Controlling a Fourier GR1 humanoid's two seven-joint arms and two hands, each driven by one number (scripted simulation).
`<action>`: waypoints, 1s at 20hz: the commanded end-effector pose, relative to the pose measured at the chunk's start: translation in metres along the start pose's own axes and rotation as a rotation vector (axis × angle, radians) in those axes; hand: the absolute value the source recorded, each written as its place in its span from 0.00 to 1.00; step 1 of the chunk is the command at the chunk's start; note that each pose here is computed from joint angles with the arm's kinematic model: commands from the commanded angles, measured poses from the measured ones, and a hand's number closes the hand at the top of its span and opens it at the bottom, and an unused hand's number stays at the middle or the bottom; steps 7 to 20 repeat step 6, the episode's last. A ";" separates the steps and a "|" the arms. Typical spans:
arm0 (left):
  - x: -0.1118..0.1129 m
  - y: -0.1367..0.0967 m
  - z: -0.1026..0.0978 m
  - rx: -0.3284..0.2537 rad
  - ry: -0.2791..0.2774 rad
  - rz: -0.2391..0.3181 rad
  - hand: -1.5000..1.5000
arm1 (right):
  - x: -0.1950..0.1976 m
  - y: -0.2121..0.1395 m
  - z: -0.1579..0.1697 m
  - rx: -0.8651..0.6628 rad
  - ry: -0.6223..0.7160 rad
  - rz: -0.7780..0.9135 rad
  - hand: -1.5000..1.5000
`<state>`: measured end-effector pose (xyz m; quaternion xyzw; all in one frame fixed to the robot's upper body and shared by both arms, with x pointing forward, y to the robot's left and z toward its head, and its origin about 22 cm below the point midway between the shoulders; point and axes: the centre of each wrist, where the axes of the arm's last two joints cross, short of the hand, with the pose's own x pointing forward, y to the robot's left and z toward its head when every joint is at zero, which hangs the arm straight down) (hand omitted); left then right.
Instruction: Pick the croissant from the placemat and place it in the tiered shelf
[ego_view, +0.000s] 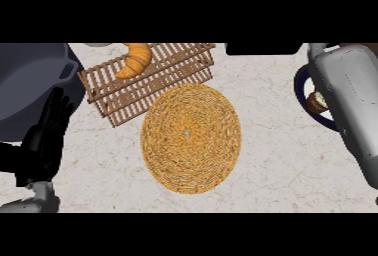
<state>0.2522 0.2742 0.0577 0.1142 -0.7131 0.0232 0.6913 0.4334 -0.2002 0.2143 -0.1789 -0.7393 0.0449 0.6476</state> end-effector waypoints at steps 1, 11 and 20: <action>0.013 0.012 0.006 0.003 -0.020 -0.020 0.50 | -0.003 -0.039 0.012 -0.004 -0.038 -0.012 0.00; 0.001 0.009 -0.004 -0.010 -0.012 -0.016 0.50 | -0.017 -0.085 0.019 0.030 -0.044 -0.024 0.00; 0.001 0.009 -0.004 -0.010 -0.012 -0.016 0.50 | -0.017 -0.085 0.019 0.030 -0.044 -0.024 0.00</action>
